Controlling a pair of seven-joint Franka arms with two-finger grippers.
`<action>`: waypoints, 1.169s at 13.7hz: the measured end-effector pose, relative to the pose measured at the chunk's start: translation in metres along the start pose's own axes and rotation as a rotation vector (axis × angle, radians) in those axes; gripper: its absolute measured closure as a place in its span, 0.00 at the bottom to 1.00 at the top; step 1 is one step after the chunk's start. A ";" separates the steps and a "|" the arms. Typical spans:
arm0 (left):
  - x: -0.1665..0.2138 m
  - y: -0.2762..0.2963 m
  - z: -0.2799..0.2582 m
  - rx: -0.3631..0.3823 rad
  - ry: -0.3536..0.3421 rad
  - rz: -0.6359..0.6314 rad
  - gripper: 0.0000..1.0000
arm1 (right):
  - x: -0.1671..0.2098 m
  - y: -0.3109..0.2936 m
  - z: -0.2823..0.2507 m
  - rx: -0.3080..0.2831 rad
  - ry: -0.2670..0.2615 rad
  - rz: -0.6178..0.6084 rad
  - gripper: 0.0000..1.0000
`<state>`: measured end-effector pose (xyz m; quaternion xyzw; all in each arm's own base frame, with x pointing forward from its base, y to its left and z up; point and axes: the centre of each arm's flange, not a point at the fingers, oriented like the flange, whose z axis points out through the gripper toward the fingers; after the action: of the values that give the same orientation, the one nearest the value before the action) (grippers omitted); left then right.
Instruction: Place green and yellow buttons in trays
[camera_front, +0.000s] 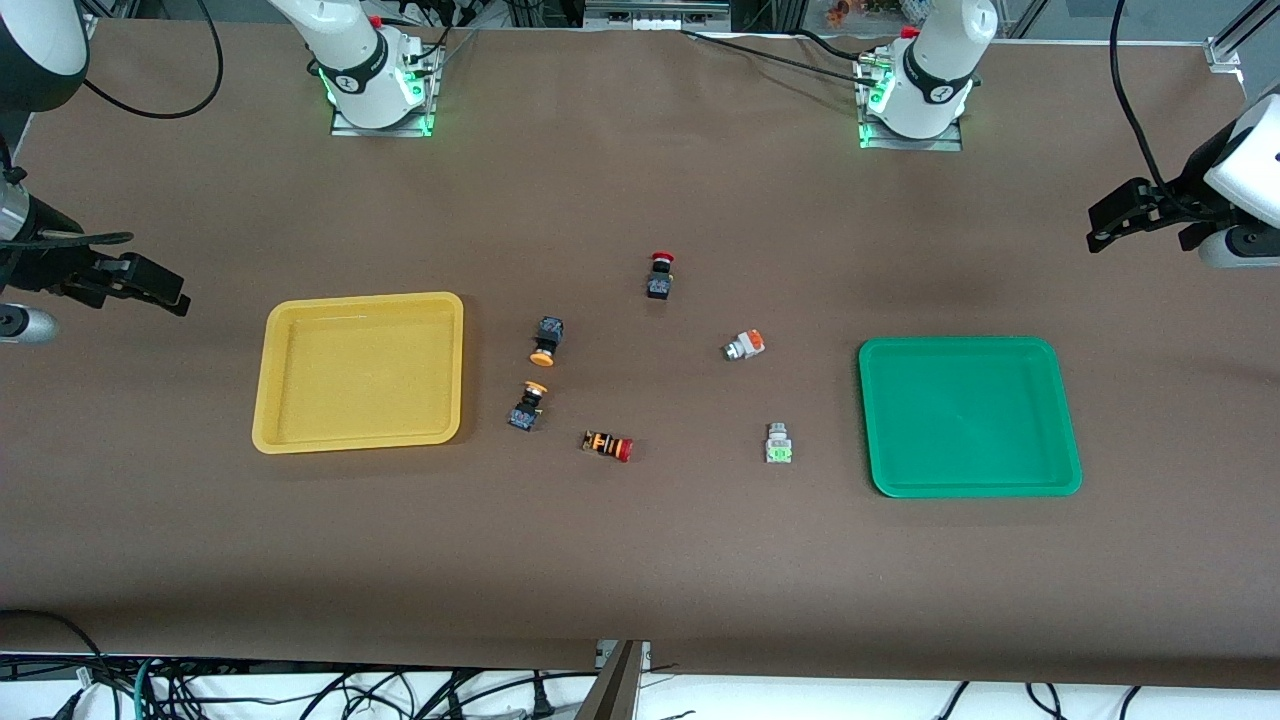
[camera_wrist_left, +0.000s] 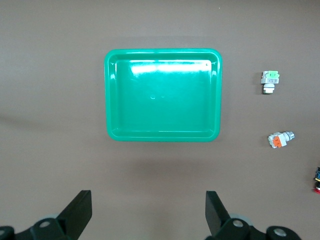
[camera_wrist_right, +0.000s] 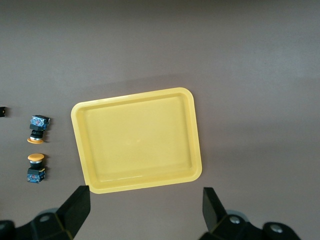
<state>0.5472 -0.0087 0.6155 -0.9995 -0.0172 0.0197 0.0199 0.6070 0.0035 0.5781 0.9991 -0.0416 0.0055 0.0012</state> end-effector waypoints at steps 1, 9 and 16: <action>0.000 0.000 0.000 0.000 0.000 0.000 0.00 | 0.000 0.000 0.000 0.000 -0.001 -0.001 0.00; -0.002 0.001 0.002 0.001 -0.019 0.002 0.00 | -0.002 -0.002 0.002 0.000 -0.016 -0.022 0.00; -0.006 0.026 0.012 0.008 -0.080 0.050 0.00 | -0.002 -0.002 0.002 0.000 -0.019 -0.028 0.00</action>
<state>0.5419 -0.0345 0.6031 -0.9979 0.0071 0.0601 0.0227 0.6050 0.0054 0.5760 0.9996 -0.0275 -0.0043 0.0011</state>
